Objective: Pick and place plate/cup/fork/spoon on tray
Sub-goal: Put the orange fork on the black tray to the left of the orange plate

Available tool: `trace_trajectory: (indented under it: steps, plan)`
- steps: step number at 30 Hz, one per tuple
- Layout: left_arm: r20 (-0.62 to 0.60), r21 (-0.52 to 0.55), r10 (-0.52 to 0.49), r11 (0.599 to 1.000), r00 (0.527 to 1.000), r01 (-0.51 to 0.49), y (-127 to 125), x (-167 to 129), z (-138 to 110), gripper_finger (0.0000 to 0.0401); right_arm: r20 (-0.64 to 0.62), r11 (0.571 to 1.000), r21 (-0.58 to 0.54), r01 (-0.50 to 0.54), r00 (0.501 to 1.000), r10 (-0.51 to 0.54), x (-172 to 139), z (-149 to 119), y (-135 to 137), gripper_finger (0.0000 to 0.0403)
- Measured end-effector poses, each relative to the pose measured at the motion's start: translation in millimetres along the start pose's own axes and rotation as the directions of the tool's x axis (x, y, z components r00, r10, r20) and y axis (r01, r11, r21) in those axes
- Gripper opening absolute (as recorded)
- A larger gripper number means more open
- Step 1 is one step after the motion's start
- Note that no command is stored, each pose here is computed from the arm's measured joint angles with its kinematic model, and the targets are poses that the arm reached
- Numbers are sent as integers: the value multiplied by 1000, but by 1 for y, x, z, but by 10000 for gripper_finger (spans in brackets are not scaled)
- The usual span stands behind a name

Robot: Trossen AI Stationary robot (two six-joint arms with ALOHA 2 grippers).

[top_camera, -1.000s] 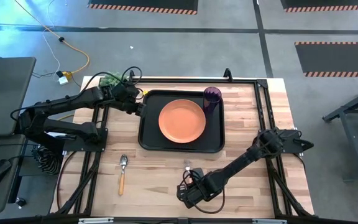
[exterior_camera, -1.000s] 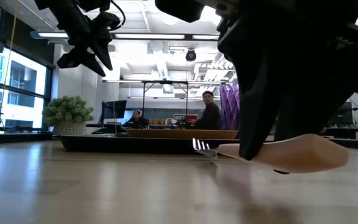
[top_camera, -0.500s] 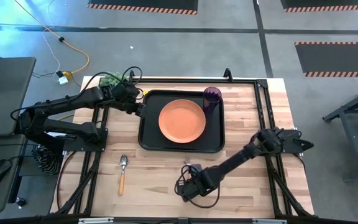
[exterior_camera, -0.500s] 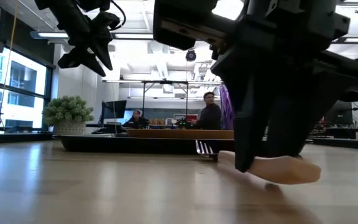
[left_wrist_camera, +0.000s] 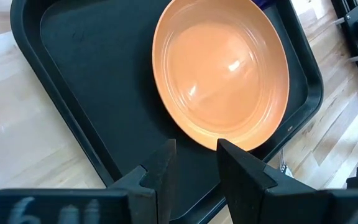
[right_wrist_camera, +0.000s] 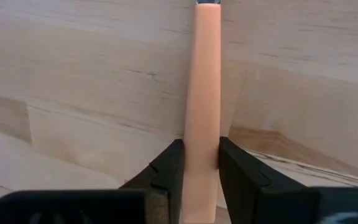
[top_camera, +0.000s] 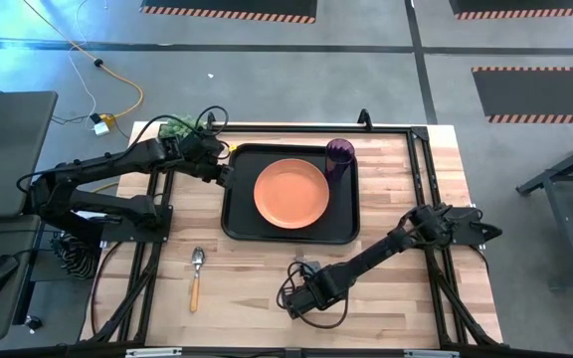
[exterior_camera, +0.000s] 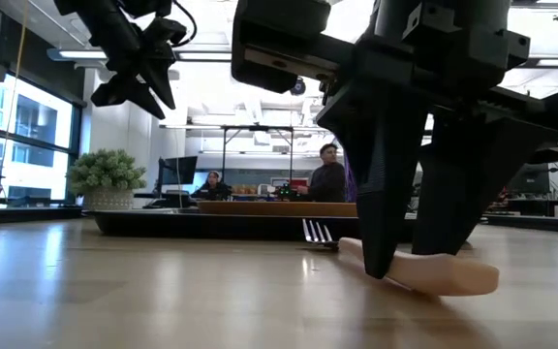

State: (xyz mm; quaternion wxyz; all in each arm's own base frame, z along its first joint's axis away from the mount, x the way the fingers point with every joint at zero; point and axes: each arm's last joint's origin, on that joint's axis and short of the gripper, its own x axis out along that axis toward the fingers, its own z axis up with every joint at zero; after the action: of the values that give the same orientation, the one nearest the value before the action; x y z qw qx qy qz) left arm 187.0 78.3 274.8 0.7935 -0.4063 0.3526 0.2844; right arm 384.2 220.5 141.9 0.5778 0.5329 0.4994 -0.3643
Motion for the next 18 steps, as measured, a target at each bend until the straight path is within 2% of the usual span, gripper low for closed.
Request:
trace_trajectory:
  steps: [18]
  plan:
    - [0,1,0,1000,1000,0,0,0,0,106,-10,999,-44,21,1000,-21,-4,2,4,83]
